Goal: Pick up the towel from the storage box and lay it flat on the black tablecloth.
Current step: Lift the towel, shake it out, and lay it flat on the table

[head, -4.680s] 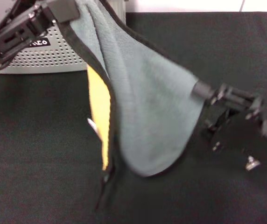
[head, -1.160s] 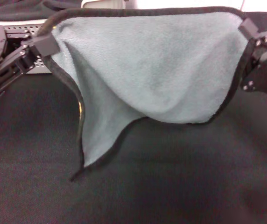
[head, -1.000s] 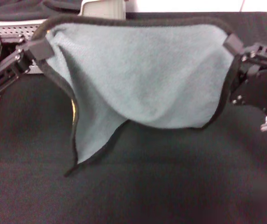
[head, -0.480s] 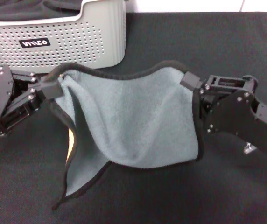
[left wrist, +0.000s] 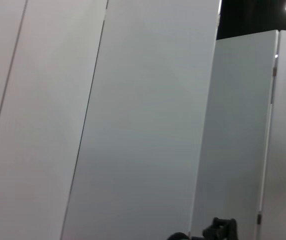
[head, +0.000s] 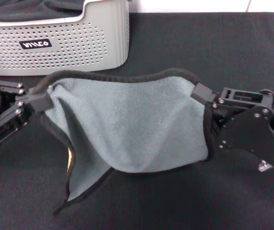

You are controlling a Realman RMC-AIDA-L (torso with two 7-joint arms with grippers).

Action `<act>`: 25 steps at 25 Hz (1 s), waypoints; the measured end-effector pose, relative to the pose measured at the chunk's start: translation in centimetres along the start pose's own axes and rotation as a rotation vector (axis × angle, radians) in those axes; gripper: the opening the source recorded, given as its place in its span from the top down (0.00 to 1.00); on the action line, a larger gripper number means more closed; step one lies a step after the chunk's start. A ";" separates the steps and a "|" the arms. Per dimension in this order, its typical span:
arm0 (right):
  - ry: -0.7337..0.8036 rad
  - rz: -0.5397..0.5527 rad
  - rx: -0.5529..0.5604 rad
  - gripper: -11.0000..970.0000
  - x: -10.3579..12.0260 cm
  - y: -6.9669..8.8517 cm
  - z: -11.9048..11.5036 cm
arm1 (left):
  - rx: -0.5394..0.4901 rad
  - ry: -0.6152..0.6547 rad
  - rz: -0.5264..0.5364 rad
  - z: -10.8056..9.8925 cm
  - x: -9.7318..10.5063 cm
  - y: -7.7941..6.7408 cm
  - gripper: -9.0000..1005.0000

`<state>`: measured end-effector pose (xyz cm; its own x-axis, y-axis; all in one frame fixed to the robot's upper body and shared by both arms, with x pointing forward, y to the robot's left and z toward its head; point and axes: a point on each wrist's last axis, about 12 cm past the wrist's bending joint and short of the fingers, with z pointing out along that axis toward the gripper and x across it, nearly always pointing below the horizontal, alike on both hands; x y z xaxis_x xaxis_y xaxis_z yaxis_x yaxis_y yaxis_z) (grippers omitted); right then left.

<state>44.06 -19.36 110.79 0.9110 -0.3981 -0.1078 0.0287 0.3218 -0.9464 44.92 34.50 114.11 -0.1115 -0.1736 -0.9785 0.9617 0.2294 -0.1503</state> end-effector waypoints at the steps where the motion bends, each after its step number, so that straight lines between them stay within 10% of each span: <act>1: 0.000 0.001 0.003 0.99 -0.1 -0.2 -0.2 | 0.008 0.000 0.002 0.0 0.0 -0.2 0.89; 25: -0.148 0.146 -0.014 0.99 -4.8 -2.6 -6.0 | 0.082 0.001 0.031 -1.2 -1.2 -4.6 0.89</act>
<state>37.09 -23.45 111.94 0.9555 -0.2176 -0.1994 -0.1129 0.3546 -0.9282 40.30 34.79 115.83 -0.0817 -0.1670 -0.9826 0.9819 0.1553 -0.1080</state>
